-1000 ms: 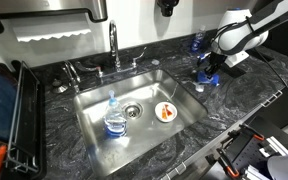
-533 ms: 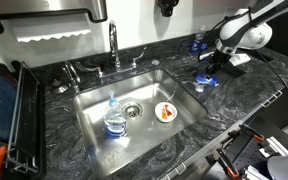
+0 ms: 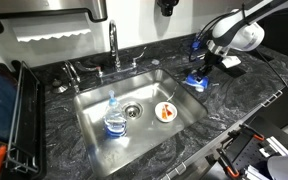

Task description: Clean the counter with the sponge

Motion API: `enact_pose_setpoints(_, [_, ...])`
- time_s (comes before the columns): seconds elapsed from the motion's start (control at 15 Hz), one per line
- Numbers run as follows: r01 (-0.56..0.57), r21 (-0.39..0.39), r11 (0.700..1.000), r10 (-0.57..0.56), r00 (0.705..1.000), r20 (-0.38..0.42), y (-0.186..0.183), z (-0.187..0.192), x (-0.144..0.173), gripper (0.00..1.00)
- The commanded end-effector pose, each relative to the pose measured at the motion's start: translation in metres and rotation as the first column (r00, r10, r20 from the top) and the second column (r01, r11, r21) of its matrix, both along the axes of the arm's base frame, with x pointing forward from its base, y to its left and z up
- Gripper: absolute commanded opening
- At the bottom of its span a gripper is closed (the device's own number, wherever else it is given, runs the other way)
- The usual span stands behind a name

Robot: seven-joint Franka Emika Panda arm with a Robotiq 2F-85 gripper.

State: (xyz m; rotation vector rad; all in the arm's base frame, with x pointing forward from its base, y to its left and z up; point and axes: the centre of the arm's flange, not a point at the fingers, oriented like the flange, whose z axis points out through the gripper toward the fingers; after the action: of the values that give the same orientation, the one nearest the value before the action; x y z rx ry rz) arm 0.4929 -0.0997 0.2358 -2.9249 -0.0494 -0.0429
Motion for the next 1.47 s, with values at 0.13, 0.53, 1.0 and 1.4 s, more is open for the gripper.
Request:
enact_pose_setpoints(0.13, [-0.064,0.027,0.998,0.065,0.997,-0.030,0.033,-0.031,0.006,0.00])
enact_pose_setpoints(0.53, [-0.123,-0.034,0.992,0.121,0.991,-0.059,0.056,-0.028,0.008,0.00])
enact_pose_setpoints(1.0, [-0.156,-0.188,0.970,0.132,0.982,-0.133,0.063,-0.030,0.000,0.00])
enact_pose_setpoints(1.4, [-0.164,-0.296,0.941,0.112,0.976,-0.185,0.051,-0.034,-0.016,0.00])
